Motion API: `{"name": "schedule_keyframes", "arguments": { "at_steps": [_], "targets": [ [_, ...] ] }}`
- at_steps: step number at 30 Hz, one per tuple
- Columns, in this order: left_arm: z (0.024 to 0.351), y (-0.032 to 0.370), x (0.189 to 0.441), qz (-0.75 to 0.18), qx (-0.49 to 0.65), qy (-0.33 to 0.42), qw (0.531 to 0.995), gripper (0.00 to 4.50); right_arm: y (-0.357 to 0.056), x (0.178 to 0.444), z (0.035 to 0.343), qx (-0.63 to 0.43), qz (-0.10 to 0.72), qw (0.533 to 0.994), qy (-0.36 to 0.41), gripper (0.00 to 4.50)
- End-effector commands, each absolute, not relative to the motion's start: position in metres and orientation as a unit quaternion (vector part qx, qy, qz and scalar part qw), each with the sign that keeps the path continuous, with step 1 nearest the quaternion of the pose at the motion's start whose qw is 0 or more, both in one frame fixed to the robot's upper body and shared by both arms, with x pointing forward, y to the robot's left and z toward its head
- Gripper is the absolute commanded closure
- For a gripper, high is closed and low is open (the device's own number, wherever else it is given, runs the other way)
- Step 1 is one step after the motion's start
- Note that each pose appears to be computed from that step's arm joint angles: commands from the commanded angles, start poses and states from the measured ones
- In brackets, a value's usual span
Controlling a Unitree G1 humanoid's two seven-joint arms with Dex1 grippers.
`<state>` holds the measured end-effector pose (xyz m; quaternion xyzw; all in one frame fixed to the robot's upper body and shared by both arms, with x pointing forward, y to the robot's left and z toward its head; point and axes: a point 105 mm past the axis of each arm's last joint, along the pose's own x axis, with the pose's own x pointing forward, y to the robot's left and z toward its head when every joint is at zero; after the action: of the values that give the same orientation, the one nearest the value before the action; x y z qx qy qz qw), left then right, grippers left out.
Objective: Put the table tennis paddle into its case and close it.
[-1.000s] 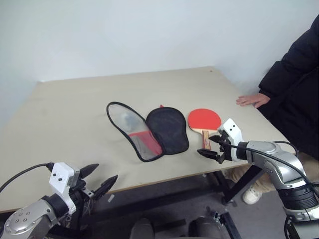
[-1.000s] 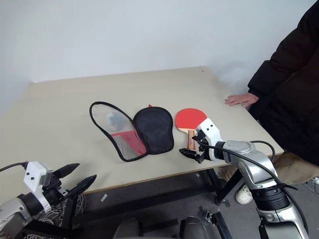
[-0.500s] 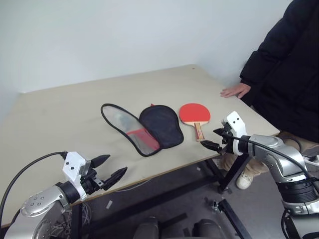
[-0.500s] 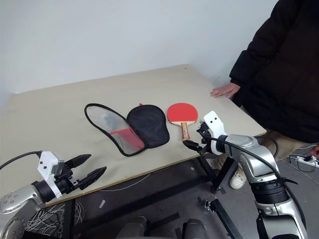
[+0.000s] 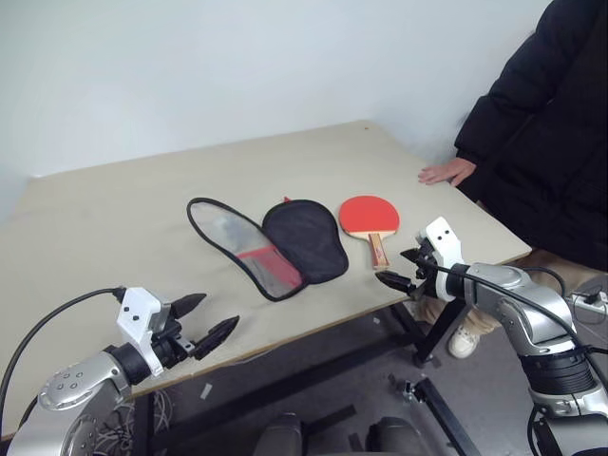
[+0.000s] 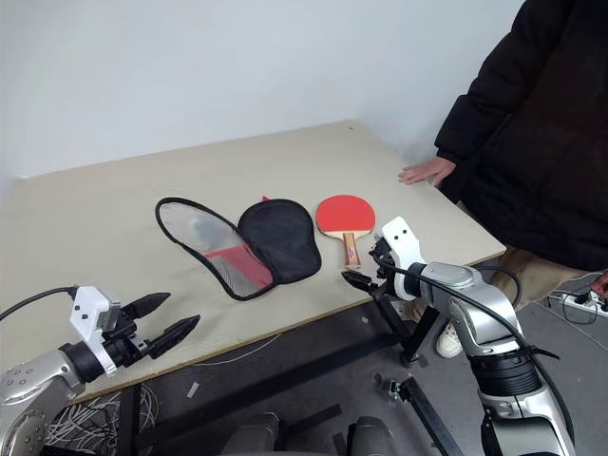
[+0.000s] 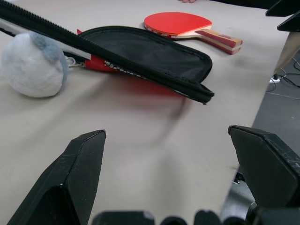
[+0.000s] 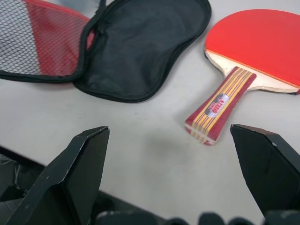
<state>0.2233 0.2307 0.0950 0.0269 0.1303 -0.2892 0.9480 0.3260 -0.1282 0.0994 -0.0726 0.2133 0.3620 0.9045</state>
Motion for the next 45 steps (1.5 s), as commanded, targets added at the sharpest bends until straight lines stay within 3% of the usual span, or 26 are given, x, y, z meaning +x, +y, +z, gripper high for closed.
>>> {"name": "schedule_keyframes", "arguments": {
  "at_steps": [1, 16, 29, 32, 41, 43, 45],
  "targets": [
    [0.105, 0.228, 0.227, -0.290, 0.040, 0.108, 0.950, 0.02, -0.127, 0.335, 0.113, -0.076, 0.350, 0.915, 0.186, 0.00],
    [0.102, 0.223, 0.226, -0.286, 0.033, 0.105, 0.952, 0.02, -0.094, 0.368, 0.100, -0.060, 0.261, 0.938, 0.219, 0.00],
    [0.104, 0.222, 0.219, -0.268, 0.031, 0.099, 0.958, 0.02, -0.101, 0.404, 0.073, -0.069, 0.178, 0.952, 0.238, 0.00],
    [0.104, 0.222, 0.218, -0.266, 0.031, 0.098, 0.958, 0.00, -0.102, 0.407, 0.069, -0.069, 0.173, 0.952, 0.242, 0.54],
    [0.103, 0.222, 0.217, -0.263, 0.029, 0.098, 0.959, 0.00, -0.105, 0.409, 0.070, -0.053, 0.155, 0.955, 0.249, 2.95],
    [0.103, 0.221, 0.217, -0.264, 0.028, 0.098, 0.959, 0.00, -0.108, 0.411, 0.071, -0.050, 0.142, 0.957, 0.250, 3.22],
    [0.103, 0.221, 0.217, -0.264, 0.028, 0.097, 0.959, 0.00, -0.110, 0.415, 0.076, -0.043, 0.128, 0.961, 0.242, 3.22]
  ]
}}
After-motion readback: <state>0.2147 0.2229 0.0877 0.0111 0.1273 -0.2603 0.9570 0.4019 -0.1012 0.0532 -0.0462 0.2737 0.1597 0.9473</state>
